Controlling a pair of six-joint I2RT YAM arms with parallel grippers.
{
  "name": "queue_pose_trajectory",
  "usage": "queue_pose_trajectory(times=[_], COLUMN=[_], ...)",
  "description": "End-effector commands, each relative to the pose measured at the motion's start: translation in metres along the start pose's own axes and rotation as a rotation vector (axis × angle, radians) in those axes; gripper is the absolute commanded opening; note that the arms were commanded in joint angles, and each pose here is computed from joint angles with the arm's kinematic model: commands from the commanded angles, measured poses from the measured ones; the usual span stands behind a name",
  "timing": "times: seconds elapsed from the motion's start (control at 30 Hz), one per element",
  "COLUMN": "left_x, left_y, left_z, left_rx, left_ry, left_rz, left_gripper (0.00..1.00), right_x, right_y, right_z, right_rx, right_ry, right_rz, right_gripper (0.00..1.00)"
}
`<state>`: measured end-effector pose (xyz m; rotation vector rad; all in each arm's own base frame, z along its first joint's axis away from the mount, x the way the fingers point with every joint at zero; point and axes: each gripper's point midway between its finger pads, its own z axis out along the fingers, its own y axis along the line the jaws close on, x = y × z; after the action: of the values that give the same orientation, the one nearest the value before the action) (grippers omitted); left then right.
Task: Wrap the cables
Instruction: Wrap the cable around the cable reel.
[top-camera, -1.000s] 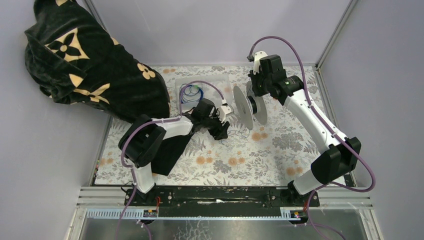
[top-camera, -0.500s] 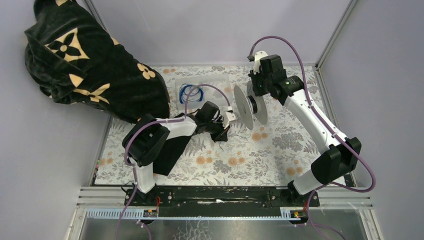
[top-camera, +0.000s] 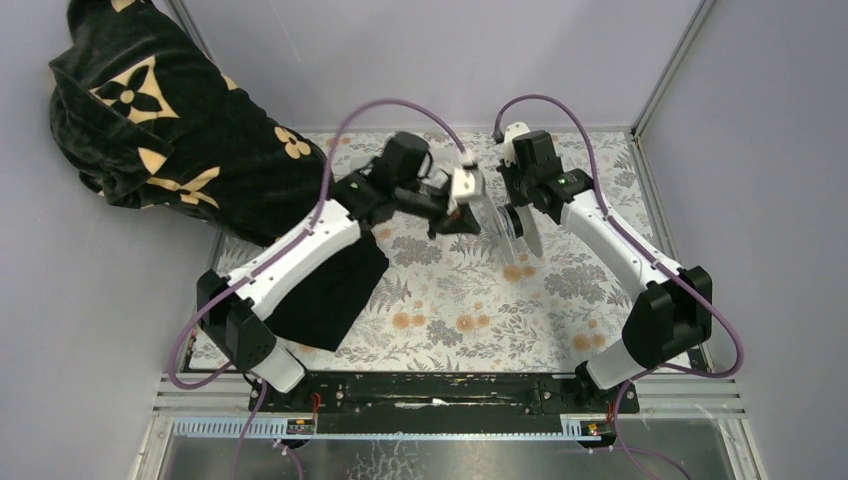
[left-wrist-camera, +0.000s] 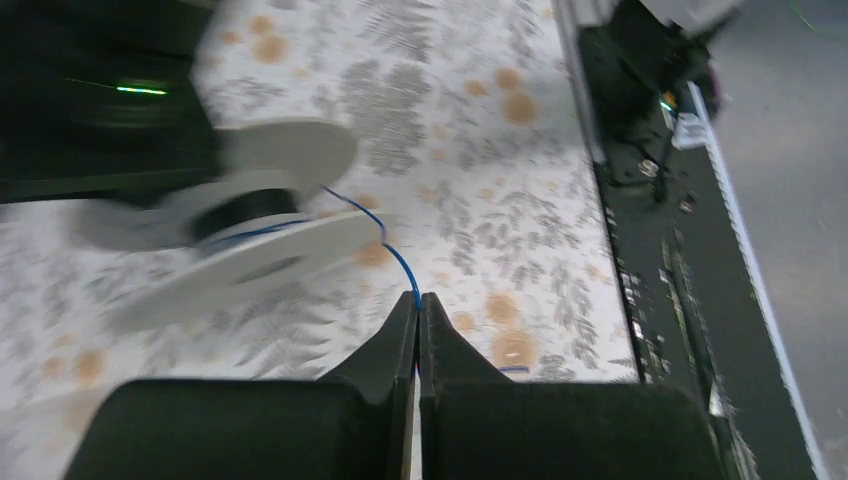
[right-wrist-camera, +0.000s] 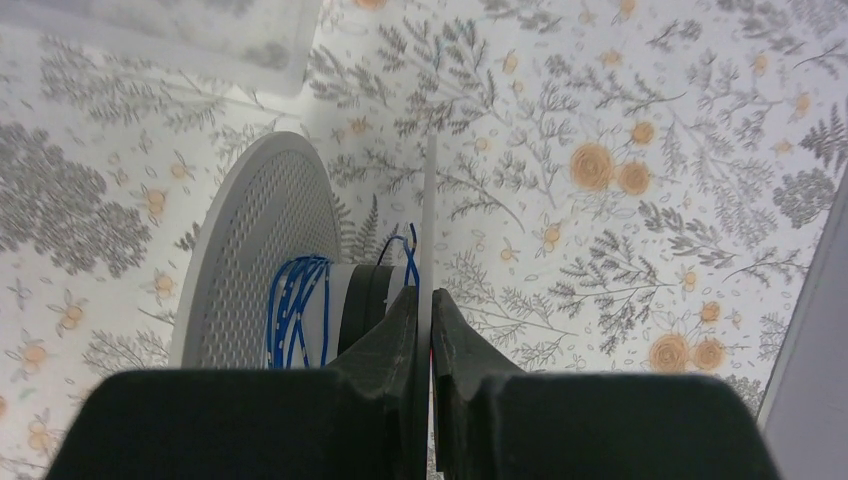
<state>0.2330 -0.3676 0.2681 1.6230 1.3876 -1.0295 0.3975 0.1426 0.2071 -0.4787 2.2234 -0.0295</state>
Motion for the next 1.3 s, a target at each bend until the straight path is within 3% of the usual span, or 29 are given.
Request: queue_pose_trajectory(times=[0.0, 0.27, 0.47, 0.77, 1.27], left_x=[-0.025, 0.002, 0.053, 0.115, 0.079], left_y=[0.049, 0.161, 0.202, 0.191, 0.122], left_z=[-0.042, -0.114, -0.119, -0.092, -0.056], left_rx=[-0.153, -0.535, -0.654, -0.608, -0.240], left_ry=[-0.099, -0.220, -0.134, -0.085, -0.399], left_rz=[-0.172, -0.446, -0.492, -0.507, -0.579], left_gripper=[0.00, 0.00, 0.00, 0.00, 0.00], right_x=[-0.024, -0.009, -0.015, -0.066, -0.114], right_y=[-0.002, 0.036, 0.066, 0.073, 0.056], right_z=[-0.019, -0.042, -0.067, -0.102, -0.100], right_rx=[-0.021, -0.258, -0.455, -0.547, -0.517], right_ry=[-0.144, -0.165, -0.174, -0.236, -0.308], right_rz=[-0.026, -0.094, -0.094, 0.001, 0.270], right_gripper=[0.00, 0.00, 0.00, 0.00, 0.00])
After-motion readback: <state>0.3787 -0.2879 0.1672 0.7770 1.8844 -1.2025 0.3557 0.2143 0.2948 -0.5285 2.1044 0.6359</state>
